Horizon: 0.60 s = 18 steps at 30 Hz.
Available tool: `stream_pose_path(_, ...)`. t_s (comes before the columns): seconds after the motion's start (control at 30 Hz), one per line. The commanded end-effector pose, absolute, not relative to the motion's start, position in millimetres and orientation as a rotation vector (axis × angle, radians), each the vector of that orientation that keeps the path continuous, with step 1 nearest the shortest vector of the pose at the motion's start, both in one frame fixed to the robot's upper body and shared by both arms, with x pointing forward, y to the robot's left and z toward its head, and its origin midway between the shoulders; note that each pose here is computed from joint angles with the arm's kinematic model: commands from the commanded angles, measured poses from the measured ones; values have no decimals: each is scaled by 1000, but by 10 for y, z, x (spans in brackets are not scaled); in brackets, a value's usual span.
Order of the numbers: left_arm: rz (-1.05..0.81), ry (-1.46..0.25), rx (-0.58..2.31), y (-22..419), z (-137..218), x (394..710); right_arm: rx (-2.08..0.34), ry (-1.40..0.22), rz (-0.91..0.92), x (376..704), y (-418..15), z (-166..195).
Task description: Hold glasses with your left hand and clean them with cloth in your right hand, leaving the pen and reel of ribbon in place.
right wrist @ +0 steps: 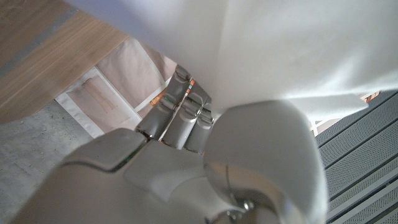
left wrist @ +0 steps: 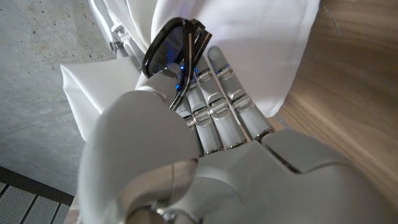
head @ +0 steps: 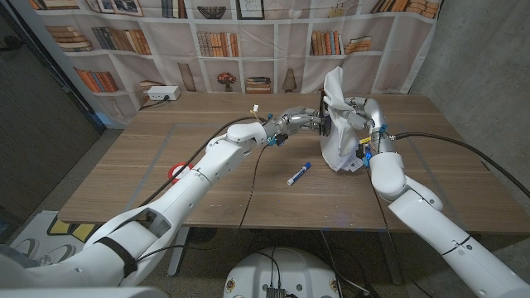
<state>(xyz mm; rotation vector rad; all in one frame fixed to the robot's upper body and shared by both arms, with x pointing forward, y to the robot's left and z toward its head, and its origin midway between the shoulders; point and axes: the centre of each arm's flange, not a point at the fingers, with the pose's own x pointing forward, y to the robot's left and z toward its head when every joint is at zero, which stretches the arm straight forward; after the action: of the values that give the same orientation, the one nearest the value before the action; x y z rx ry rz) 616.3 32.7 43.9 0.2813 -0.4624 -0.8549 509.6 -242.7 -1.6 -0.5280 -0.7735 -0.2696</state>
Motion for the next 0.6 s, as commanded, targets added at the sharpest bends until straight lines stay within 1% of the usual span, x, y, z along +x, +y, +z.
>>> stream_pose_path(0.03,-882,-453,283,266,451,6229,-533,-773,-286,5002,-2386,-79)
stream_pose_path(0.3,-923,-412,318,142,344,6239,-554,-791,-273,5062,-2315,72)
stream_pose_path(0.6,-926,-399,332,153,293,6206,-582,-800,-287,5172,-2361,281)
